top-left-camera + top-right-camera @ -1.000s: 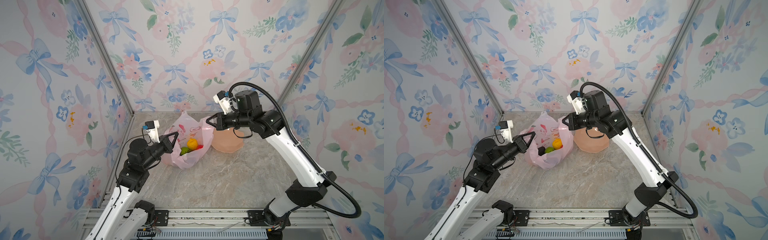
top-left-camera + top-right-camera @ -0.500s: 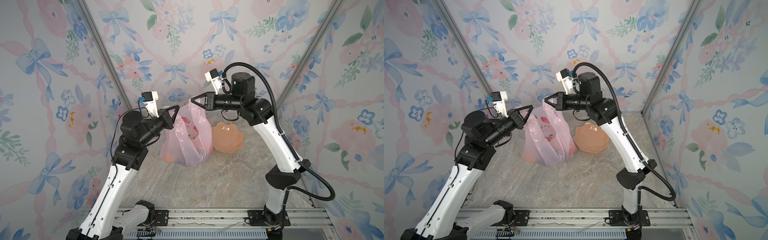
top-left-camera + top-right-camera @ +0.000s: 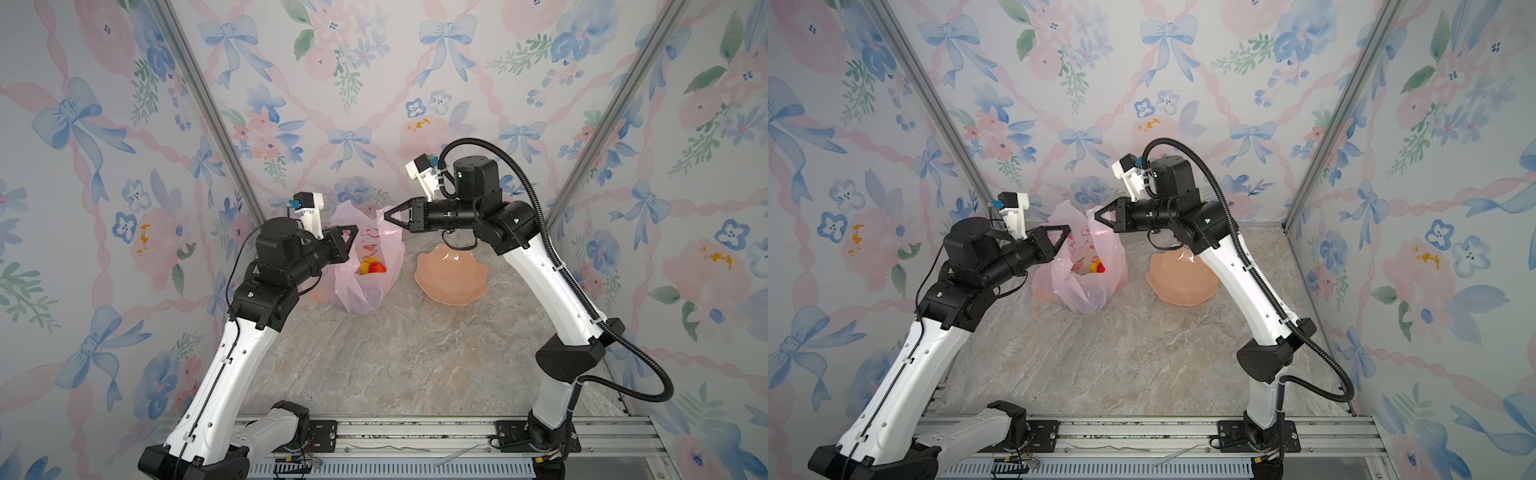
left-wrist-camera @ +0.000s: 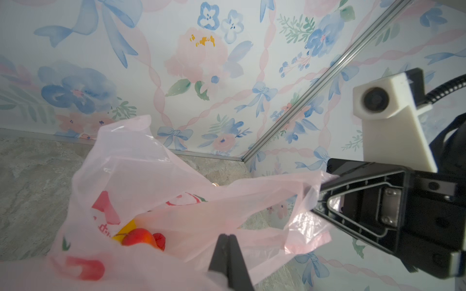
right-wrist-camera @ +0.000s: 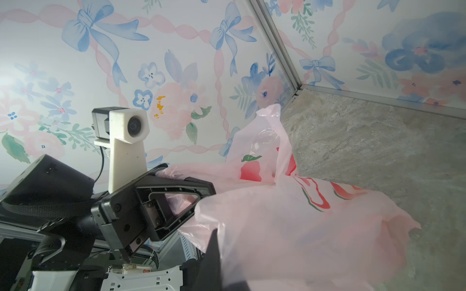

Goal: Place the fruits into the plastic bag
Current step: Place the plastic bag at the center of the table.

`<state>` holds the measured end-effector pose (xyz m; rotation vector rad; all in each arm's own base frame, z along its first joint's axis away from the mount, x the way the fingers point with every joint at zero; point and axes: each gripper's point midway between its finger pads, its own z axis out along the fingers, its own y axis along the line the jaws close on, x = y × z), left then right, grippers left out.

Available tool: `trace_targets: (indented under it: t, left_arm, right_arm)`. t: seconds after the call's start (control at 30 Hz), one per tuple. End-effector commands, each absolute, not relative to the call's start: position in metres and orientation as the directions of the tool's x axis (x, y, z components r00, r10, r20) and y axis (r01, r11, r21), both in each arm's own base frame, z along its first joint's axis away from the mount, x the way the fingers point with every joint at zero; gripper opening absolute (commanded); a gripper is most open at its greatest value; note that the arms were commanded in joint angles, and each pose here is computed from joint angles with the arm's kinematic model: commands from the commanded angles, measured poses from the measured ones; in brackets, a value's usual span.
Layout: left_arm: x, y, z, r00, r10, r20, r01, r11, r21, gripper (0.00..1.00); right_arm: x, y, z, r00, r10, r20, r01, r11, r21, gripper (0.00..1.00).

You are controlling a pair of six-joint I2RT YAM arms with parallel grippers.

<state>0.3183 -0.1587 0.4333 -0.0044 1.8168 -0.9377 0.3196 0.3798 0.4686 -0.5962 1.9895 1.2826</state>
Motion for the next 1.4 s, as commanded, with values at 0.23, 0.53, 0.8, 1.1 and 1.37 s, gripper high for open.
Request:
trace_targets:
  t: [0.23,0.53,0.8,1.1,1.37]
  left_arm:
    - [0.321,-0.176,0.441,-0.489,-0.391,-0.780,0.463,0.642,-0.612,0.00]
    - [0.325,-0.178,0.433,-0.520,-0.397,-0.756,0.444,0.631,-0.637,0.00]
    - [0.329,-0.177,0.419,-0.535,-0.386,-0.752,0.425,0.646,-0.634,0.00]
    - [0.336,-0.186,0.410,-0.537,-0.366,-0.760,0.424,0.662,-0.618,0.00]
    - [0.347,-0.209,0.380,-0.588,-0.343,-0.733,0.420,0.645,-0.639,0.00]
  right_arm:
    - [0.307,0.381,0.471,-0.643,-0.039,-0.765,-0.714,0.392,0.581,0.00]
    - [0.311,0.371,0.460,-0.669,-0.039,-0.742,-0.689,0.408,0.599,0.00]
    - [0.315,0.355,0.456,-0.655,-0.019,-0.755,-0.680,0.450,0.579,0.00]
    - [0.329,0.353,0.443,-0.672,-0.013,-0.741,-0.662,0.459,0.593,0.00]
    - [0.336,0.344,0.425,-0.694,0.014,-0.720,-0.630,0.473,0.616,0.00]
